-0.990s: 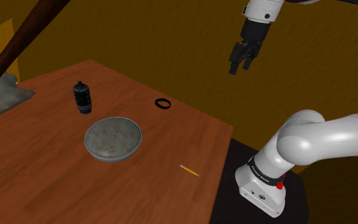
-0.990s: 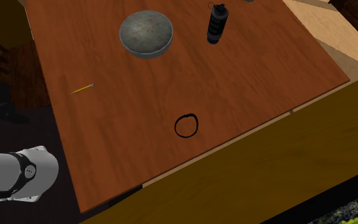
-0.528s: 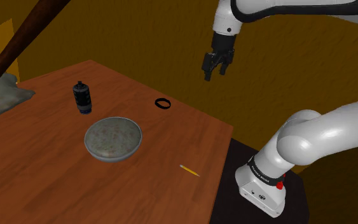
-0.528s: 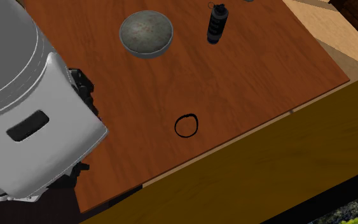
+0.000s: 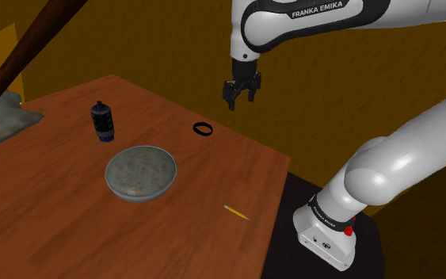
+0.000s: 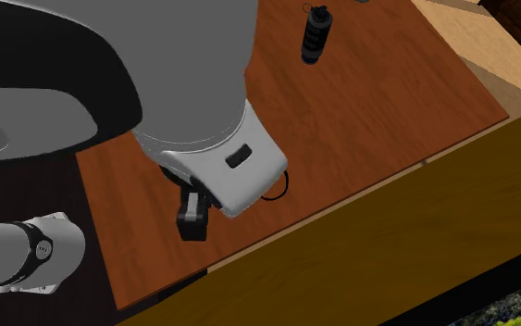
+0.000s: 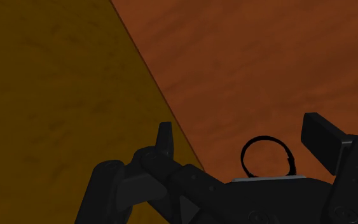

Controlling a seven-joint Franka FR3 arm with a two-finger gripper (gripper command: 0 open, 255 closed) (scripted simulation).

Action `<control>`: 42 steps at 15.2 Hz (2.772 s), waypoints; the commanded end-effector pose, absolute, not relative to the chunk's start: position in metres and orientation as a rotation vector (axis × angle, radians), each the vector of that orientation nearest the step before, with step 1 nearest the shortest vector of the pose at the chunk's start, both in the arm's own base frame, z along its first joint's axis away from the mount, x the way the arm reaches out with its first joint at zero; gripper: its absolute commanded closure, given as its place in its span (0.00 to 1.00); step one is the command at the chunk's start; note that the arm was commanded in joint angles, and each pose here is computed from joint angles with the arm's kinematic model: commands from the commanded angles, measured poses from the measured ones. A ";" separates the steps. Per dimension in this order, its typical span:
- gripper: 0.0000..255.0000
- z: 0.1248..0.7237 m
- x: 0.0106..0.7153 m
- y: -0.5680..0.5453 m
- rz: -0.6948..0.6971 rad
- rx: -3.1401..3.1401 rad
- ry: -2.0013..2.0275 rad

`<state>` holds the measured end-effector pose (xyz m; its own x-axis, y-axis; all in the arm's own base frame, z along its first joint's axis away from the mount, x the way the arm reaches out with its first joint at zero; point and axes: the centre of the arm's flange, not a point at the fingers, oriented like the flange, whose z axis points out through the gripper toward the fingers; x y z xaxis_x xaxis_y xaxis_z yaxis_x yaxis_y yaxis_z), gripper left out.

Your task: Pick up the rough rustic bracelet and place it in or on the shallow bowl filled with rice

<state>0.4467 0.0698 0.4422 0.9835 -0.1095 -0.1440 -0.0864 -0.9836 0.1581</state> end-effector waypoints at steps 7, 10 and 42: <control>0.00 0.361 0.526 0.094 -0.273 2.909 -0.174; 0.00 0.331 0.555 0.102 -0.290 2.883 -0.183; 1.00 0.294 0.565 0.097 -0.300 2.866 -0.189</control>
